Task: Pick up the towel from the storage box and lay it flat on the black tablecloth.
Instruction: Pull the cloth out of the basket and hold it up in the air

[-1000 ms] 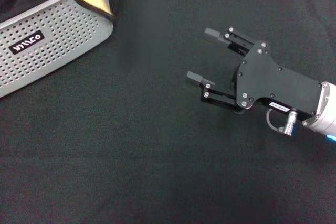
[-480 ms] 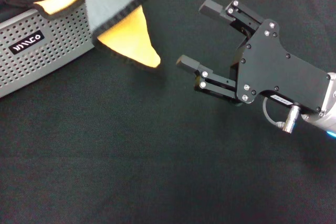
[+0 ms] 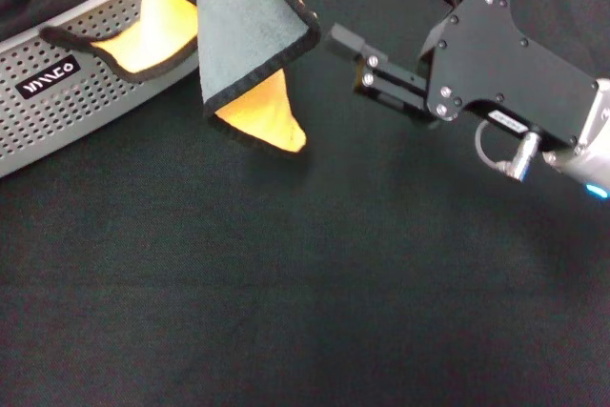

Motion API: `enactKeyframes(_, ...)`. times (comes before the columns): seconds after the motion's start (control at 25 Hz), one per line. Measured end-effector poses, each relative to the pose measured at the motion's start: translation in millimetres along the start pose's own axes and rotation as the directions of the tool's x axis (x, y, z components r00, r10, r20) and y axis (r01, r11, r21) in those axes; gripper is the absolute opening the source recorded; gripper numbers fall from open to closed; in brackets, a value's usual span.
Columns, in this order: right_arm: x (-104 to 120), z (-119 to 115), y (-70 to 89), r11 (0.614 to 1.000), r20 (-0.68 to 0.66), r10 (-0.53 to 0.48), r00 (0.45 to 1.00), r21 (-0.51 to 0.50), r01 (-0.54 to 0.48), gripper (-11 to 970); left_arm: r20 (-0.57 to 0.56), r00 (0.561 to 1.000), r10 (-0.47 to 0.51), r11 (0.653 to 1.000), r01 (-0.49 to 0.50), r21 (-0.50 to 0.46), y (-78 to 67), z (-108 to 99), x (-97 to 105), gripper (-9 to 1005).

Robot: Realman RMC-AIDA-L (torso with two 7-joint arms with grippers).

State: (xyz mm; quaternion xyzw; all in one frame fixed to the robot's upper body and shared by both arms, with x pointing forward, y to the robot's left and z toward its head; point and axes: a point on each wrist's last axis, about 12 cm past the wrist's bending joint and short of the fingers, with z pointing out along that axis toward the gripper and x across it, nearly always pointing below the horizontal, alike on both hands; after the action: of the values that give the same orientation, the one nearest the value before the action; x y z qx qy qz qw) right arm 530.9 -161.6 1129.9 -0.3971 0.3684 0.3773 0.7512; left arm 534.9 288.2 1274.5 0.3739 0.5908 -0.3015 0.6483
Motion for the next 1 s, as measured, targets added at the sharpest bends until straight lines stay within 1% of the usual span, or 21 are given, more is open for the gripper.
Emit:
enactKeyframes(0.12, 3.1, 6.0, -6.5, 1.0, -0.017, 0.0, 1.0, -0.009, 0.0, 716, -0.002, 1.0, -0.015, 1.0, 0.015, 0.001, 1.0, 0.3, 5.3, 16)
enactKeyframes(0.2, 5.7, 9.0, -7.5, 1.0, -0.034, 0.001, 0.999, -0.017, -0.002, 709, -0.003, 1.0, -0.023, 1.0, 0.023, 0.001, 1.5, 0.3, 8.0, 16)
enactKeyframes(0.28, 7.3, 9.9, -6.7, 1.0, -0.043, 0.004, 0.999, -0.022, -0.005, 638, -0.003, 1.0, -0.025, 1.0, 0.025, 0.001, 1.6, 0.3, 8.7, 16)
enactKeyframes(0.32, 8.9, 10.3, -3.0, 0.999, -0.049, 0.011, 0.999, -0.036, -0.013, 602, -0.003, 1.0, -0.025, 1.0, 0.025, 0.001, 1.6, 0.3, 8.7, 16)
enactKeyframes(0.4, 9.0, 10.1, -1.8, 0.999, -0.05, 0.013, 0.999, -0.039, -0.015, 532, -0.004, 1.0, -0.026, 1.0, 0.026, 0.0, 1.5, 0.0, 9.0, 15)
enactKeyframes(0.44, 9.1, 9.6, 1.6, 0.999, -0.049, 0.019, 0.999, -0.049, -0.021, 496, -0.004, 1.0, -0.026, 1.0, 0.026, -0.001, 1.5, -0.3, 9.2, 15)
enactKeyframes(0.52, 8.9, 8.6, 7.2, 0.997, -0.045, 0.031, 0.999, -0.064, -0.033, 470, -0.005, 1.0, -0.028, 1.0, 0.028, -0.002, 1.3, -0.9, 9.7, 15)
enactKeyframes(0.68, 9.1, 9.6, 10.5, 0.996, -0.044, 0.044, 0.998, -0.078, -0.047, 418, -0.005, 1.0, -0.029, 1.0, 0.029, 0.002, 1.2, 0.0, 9.7, 15)
enactKeyframes(0.8, 9.2, 11.0, 11.6, 0.995, -0.043, 0.047, 0.998, -0.085, -0.05, 419, -0.004, 1.0, -0.027, 1.0, 0.027, 0.011, 0.7, 2.5, 9.3, 16)
enactKeyframes(1.0, 8.9, 19.5, 7.8, 0.994, -0.04, 0.039, 0.998, -0.1, -0.043, 416, -0.003, 1.0, -0.029, 0.999, 0.029, 0.017, 0.0, 3.9, 9.3, 16)
